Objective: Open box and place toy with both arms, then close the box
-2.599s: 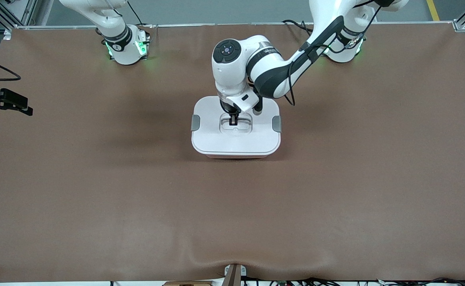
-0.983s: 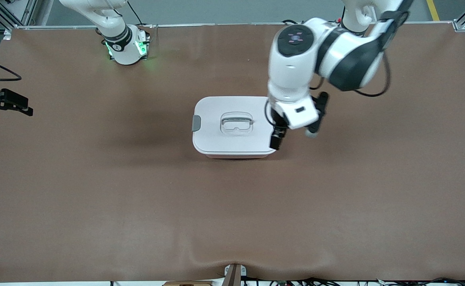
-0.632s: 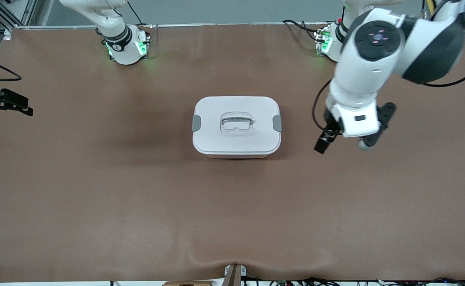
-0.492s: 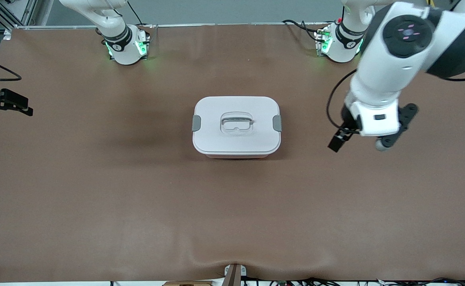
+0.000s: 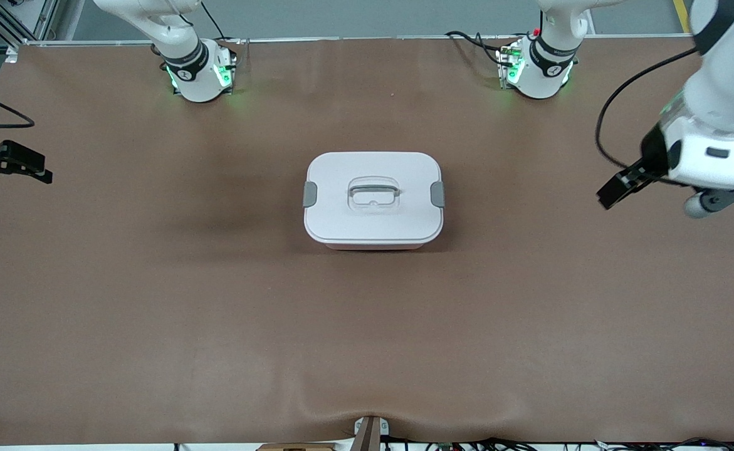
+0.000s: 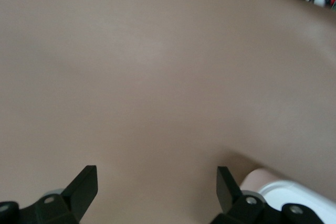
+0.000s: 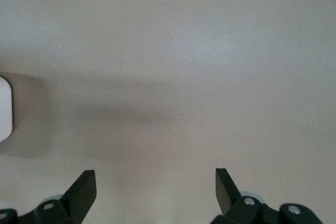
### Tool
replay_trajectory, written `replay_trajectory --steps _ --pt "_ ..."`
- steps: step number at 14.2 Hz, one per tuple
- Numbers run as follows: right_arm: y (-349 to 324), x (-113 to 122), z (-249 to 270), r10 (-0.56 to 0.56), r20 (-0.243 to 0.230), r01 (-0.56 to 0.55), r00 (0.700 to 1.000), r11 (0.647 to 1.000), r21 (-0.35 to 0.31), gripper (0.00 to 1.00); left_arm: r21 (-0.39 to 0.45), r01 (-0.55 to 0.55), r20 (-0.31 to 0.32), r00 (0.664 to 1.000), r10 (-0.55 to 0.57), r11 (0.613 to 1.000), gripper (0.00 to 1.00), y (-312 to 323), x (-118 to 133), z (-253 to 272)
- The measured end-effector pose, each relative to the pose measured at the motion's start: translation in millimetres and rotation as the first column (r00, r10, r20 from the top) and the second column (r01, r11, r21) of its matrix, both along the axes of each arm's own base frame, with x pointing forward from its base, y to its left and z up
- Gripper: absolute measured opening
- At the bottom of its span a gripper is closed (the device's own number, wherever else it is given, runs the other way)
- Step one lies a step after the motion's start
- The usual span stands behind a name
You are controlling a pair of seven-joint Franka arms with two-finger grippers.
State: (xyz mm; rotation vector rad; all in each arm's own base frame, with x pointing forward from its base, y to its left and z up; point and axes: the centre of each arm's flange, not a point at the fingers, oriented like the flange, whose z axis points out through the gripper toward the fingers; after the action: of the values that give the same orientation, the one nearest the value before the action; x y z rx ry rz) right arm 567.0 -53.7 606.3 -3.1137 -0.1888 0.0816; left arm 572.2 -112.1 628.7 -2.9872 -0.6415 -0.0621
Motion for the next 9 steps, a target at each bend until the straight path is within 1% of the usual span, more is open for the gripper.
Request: replay_trajectory --steps 3,5,7,9 --pt "0.4 0.0 0.0 -0.002 0.0 0.002 1.0 1.0 0.0 1.0 0.017 0.139 -0.047 0.989 -0.138 0.99 1.0 25.4 -15.9 16.4" --pt "0.3 0.0 0.0 -0.004 0.0 0.004 1.0 1.0 0.0 1.0 -0.004 0.224 -0.058 0.973 -0.224 0.975 1.0 33.3 -22.8 21.7" --pt "0.3 -0.4 -0.3 -0.025 -0.004 0.025 1.0 1.0 -0.001 1.0 -0.031 0.253 -0.061 0.965 -0.255 0.967 1.0 42.7 -31.8 23.4" --pt "0.3 -1.2 -0.9 -0.047 -0.012 0.047 0.999 0.999 -0.002 1.0 -0.035 0.278 -0.059 0.958 -0.28 0.96 1.0 45.6 -46.6 23.8"
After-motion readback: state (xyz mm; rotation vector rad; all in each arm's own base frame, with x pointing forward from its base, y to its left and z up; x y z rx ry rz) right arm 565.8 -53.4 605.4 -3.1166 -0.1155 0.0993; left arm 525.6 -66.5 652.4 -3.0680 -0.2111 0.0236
